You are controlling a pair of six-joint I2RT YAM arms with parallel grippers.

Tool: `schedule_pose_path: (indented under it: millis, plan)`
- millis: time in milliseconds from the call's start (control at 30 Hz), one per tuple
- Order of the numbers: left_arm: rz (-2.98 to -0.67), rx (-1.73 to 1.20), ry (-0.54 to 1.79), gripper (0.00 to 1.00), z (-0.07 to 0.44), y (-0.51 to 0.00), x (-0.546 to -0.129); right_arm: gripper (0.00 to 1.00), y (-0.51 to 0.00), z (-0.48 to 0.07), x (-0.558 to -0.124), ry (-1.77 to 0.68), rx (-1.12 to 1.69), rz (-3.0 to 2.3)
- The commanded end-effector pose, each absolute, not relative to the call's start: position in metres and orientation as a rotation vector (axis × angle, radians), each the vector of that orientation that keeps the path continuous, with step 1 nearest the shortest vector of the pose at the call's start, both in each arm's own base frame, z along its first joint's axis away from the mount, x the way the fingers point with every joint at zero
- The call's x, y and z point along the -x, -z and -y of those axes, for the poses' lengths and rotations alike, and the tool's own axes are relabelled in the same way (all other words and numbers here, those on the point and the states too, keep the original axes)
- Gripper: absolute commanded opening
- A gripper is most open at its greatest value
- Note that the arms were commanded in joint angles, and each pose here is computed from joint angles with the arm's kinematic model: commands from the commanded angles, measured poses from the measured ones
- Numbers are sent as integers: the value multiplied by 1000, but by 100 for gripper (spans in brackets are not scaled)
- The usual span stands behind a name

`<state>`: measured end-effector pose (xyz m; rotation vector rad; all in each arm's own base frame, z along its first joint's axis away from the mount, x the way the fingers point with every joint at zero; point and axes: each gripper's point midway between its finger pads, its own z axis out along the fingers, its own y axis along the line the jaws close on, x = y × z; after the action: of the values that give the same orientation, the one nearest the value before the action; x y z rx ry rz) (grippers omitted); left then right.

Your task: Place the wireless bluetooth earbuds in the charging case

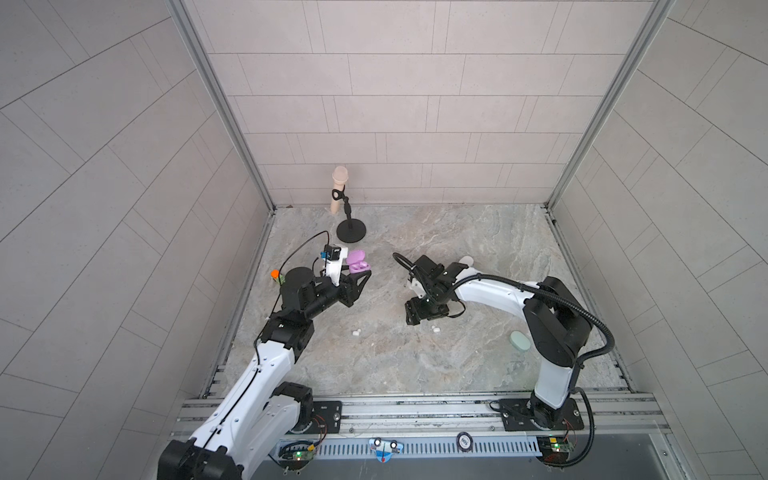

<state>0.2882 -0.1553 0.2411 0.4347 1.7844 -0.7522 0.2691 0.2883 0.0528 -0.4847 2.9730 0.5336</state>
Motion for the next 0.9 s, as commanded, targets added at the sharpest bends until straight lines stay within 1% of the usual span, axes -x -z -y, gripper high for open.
schedule_pose_path:
  millis: [0,333,867]
  plan:
    - [-1762,-446,761,18,157,-246,-286,75,-46,-279,-284,-461,508,-2976]
    - [-1761,-442,757,18,157,-246,-286,75,-23,-296,-277,-545,507,-3004]
    - [-1757,-446,760,18,157,-247,-287,74,-52,-316,-266,-606,510,-2946]
